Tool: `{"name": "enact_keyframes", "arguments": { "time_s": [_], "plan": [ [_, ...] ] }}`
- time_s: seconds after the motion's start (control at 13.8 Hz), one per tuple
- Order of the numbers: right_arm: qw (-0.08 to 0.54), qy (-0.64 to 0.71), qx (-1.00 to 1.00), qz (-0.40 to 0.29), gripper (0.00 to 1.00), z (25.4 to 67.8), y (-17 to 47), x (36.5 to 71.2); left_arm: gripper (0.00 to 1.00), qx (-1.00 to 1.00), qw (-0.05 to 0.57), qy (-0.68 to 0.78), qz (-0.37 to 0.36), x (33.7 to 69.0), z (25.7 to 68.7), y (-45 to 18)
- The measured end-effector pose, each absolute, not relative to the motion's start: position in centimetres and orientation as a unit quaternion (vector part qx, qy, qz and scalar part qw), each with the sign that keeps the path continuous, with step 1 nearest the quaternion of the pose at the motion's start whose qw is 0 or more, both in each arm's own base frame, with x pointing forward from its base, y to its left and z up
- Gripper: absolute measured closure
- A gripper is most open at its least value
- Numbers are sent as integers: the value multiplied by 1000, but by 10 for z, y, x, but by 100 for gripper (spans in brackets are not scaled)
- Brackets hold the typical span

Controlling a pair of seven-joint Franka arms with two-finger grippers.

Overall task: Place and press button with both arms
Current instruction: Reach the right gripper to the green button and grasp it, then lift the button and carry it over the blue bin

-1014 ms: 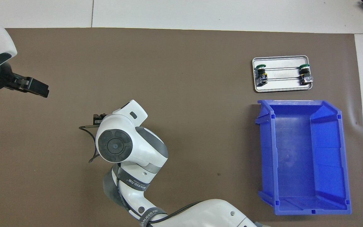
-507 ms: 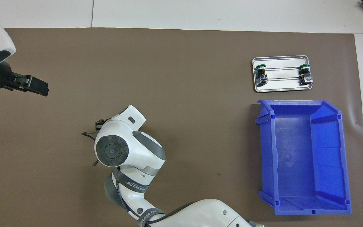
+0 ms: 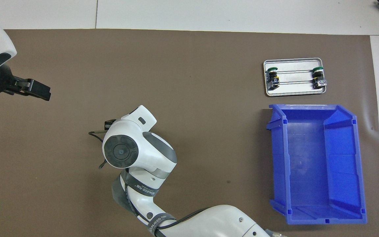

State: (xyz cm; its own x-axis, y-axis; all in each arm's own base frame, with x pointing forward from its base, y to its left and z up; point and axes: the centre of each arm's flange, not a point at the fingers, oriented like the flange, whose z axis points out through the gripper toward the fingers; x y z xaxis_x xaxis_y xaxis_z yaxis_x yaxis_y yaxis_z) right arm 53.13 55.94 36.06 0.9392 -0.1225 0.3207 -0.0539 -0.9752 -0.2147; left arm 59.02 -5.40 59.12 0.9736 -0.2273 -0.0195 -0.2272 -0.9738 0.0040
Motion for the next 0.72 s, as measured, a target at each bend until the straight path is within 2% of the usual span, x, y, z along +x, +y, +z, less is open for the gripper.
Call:
{"name": "enact_keyframes", "arguments": {
  "time_s": [0.22, 0.36, 0.51, 0.72],
  "plan": [
    [86, 95, -974, -185, 59, 437, 484, 578, 0, 993, 1, -114, -10, 590, 591, -54],
    [74, 111, -972, -195, 59, 492, 405, 599, 0, 993, 1, -114, -11, 590, 591, -54],
    [50, 108, -974, -194, 59, 524, 323, 604, 0, 994, 1, -108, -11, 589, 590, -53],
    [24, 89, -982, -166, 59, 546, 219, 592, 0, 996, 0, -93, -13, 589, 589, -53]
  ]
}}
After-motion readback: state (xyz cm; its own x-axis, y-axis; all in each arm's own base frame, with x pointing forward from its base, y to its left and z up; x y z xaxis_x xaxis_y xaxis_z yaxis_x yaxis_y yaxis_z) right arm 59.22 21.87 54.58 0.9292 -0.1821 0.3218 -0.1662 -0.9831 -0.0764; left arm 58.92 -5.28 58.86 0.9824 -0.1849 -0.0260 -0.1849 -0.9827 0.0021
